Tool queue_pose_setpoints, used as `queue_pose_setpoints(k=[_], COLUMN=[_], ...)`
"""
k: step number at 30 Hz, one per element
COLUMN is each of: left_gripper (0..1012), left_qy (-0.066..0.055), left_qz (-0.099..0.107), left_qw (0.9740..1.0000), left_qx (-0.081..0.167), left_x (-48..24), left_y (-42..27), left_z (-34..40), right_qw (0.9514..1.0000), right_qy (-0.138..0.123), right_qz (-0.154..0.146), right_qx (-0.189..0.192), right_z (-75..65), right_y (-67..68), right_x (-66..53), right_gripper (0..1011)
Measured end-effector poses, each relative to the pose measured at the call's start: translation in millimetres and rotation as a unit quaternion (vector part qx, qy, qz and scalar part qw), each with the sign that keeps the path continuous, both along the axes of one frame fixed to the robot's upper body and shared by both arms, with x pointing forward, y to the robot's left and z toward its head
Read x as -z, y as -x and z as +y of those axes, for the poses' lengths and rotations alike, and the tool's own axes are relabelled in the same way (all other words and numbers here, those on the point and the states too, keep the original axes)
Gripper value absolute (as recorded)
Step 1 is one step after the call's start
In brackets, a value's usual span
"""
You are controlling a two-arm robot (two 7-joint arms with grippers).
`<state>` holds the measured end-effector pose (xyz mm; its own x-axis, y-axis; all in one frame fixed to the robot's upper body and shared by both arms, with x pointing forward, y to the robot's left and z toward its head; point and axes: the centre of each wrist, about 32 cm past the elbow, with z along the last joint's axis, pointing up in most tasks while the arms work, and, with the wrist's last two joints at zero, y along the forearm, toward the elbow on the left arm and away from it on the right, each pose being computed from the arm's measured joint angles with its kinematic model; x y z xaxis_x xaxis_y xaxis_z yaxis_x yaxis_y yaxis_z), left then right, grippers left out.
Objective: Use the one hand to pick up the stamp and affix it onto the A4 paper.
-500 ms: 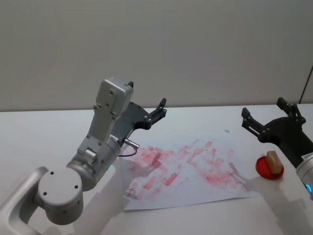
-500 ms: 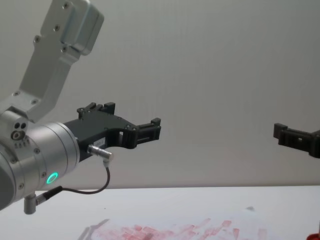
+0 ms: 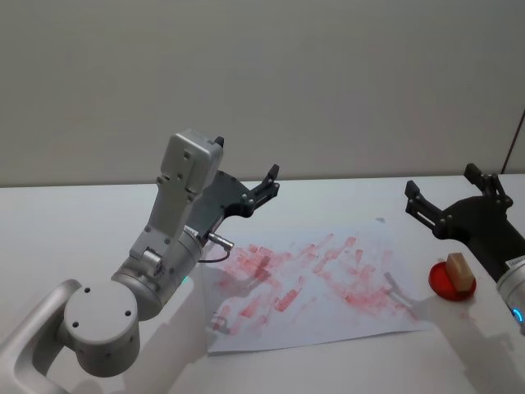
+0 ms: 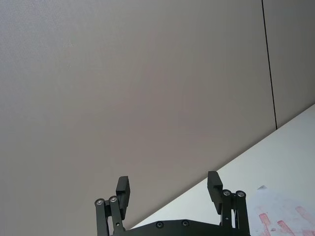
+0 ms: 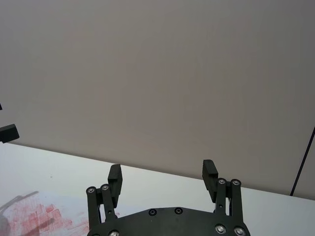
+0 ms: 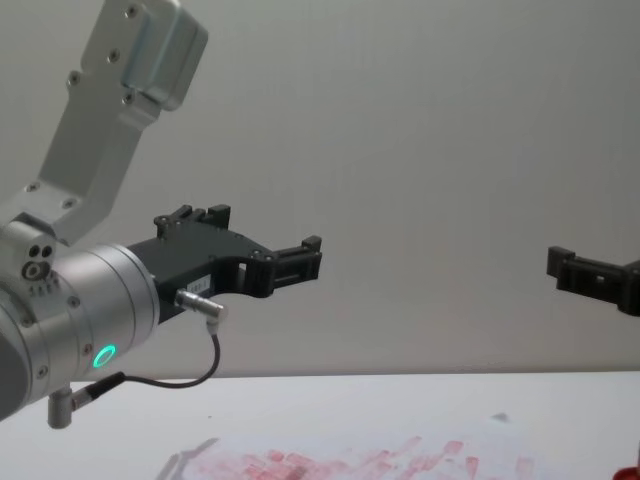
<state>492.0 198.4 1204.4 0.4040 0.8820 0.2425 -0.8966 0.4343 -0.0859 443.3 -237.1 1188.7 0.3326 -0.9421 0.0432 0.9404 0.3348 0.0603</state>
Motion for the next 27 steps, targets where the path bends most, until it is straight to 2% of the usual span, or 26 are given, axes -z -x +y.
queue_pose_setpoints(k=[27], left_gripper=[1001], left_qy=[0.0], left_qz=[0.0], left_qw=[1.0], left_qx=[0.0], left_x=[0.0], left_y=[0.0], left_z=[0.0], right_qw=[1.0], right_qy=[0.0], right_qz=[0.0], right_qx=[0.0], right_z=[0.0], right_y=[0.0], right_x=[0.0], right_gripper=[1001])
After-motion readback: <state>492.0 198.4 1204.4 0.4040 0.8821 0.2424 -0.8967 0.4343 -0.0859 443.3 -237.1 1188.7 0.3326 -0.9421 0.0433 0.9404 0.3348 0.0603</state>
